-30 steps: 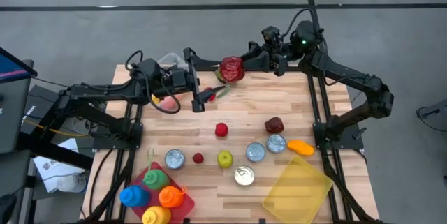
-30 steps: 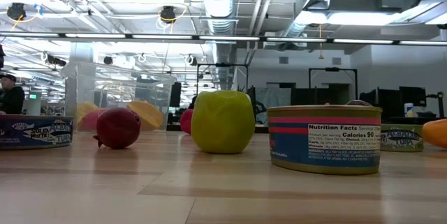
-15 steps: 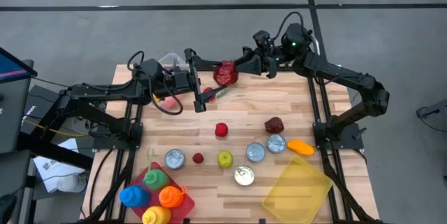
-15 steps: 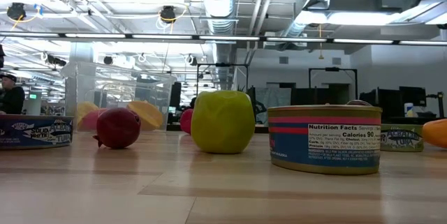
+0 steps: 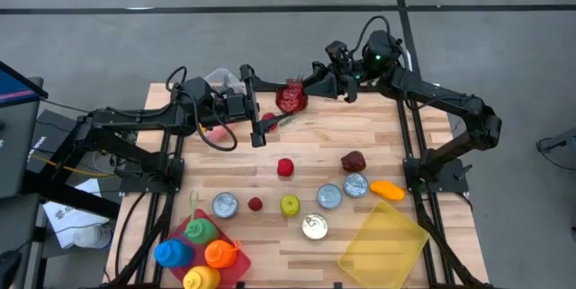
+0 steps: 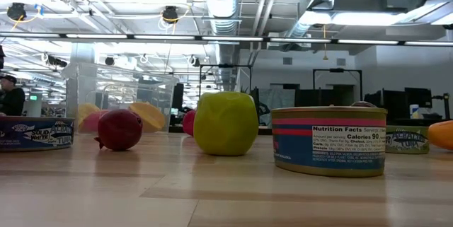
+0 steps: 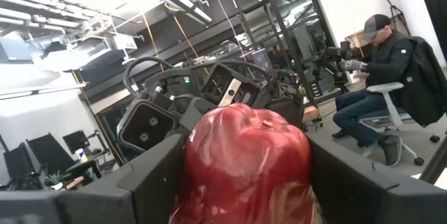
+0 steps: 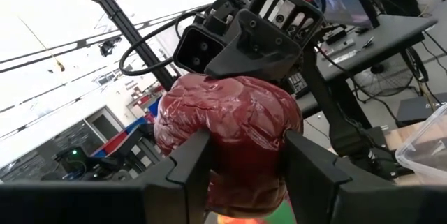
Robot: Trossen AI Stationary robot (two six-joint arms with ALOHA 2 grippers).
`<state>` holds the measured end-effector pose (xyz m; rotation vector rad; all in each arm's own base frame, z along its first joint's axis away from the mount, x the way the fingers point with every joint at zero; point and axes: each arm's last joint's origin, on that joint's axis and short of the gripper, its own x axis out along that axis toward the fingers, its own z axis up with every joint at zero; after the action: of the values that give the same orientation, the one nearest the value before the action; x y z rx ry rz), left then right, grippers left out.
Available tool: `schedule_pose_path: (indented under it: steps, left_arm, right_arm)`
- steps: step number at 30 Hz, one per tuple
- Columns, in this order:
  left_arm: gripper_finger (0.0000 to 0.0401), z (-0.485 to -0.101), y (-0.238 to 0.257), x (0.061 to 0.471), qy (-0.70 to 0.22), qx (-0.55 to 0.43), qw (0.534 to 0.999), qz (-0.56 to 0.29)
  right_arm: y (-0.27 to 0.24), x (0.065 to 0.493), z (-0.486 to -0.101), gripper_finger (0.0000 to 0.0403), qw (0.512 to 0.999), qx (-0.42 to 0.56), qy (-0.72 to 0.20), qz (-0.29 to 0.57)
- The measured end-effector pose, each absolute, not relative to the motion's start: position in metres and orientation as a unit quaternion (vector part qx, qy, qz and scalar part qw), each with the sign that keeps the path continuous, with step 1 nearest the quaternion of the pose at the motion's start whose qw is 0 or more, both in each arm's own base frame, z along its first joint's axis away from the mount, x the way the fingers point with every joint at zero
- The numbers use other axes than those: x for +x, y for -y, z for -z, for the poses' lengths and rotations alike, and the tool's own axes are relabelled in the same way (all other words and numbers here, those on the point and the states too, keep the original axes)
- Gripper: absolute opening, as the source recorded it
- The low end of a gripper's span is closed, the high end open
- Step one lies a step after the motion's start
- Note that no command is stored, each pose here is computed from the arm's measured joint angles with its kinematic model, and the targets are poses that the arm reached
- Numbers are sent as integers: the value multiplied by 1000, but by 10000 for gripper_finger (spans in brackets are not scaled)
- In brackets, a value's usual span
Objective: Pick & Place Food Item
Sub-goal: Put the top red apple into the transparent bin
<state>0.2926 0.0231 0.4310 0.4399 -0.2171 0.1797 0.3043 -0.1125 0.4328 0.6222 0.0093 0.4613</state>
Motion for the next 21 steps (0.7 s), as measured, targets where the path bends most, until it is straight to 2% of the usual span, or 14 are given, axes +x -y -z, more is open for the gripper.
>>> schedule_pose_path:
  steps: [4, 7, 16, 21]
  left_arm:
    - [259, -431, -23, 292, 108, 218, 966, -88]
    - [259, -431, -23, 292, 107, 218, 966, -89]
    - [261, -429, -24, 293, 97, 236, 962, -102]
    - [263, -432, -25, 287, 89, 250, 956, -122]
  right_arm:
    - [112, 304, -433, 151, 925, 303, -6, -227]
    - [114, 303, -433, 171, 926, 303, -6, -226]
    - [117, 300, -435, 314, 925, 296, -7, -239]
    - [128, 289, -438, 367, 920, 318, -10, -230]
